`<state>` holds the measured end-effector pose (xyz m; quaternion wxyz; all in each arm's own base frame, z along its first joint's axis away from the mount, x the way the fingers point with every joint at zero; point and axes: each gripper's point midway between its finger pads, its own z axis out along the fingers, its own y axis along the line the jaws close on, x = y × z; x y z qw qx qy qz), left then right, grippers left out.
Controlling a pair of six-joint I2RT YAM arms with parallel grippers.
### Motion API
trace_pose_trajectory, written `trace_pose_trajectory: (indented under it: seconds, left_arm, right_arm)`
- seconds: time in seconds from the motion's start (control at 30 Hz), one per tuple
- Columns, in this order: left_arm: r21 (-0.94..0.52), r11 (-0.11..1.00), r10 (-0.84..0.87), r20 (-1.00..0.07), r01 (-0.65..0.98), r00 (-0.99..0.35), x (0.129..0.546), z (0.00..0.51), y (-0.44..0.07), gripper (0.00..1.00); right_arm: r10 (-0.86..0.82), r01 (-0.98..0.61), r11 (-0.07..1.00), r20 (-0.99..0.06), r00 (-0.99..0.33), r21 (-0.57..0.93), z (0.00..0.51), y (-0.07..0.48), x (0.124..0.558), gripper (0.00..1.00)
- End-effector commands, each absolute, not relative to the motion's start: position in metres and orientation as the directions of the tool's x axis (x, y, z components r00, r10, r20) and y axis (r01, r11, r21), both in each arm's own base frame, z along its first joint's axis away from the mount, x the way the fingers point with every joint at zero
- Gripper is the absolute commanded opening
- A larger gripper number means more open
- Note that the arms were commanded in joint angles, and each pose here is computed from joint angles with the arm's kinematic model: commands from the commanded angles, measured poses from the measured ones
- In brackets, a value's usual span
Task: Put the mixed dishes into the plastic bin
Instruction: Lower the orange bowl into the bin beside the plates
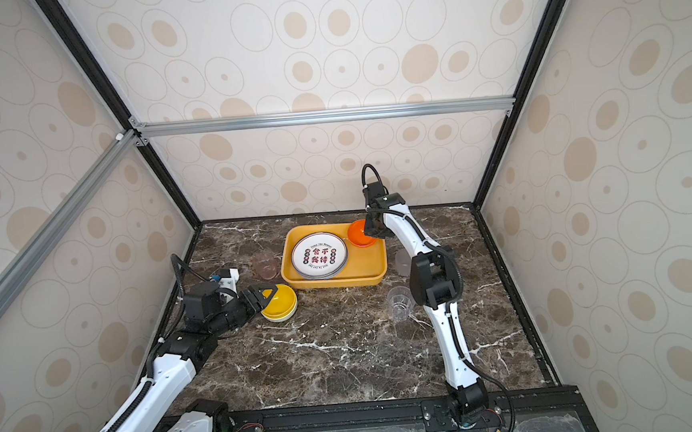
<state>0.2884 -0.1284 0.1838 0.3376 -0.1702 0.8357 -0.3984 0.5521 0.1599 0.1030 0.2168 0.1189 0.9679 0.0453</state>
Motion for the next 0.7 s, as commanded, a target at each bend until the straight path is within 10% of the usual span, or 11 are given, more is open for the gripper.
trace_pose_trajectory:
  seconds: [0.0,0.67]
  left_arm:
    - [-0.776,0.631,-0.550,-0.429,-0.020,-0.717,0.289,0.182,-0.128,0.64]
    - [-0.769,0.639,-0.551,-0.426,-0.034,-0.718,0.289,0.177,-0.127,0.64]
  right_arm:
    - [0.262,0.219,0.964,-0.399,-0.879,0.150,0.099,0.162,0.554,0.01]
    - [0.260,0.226,0.965,-0.356,-0.898,0.132,0.075,0.162,0.549,0.09]
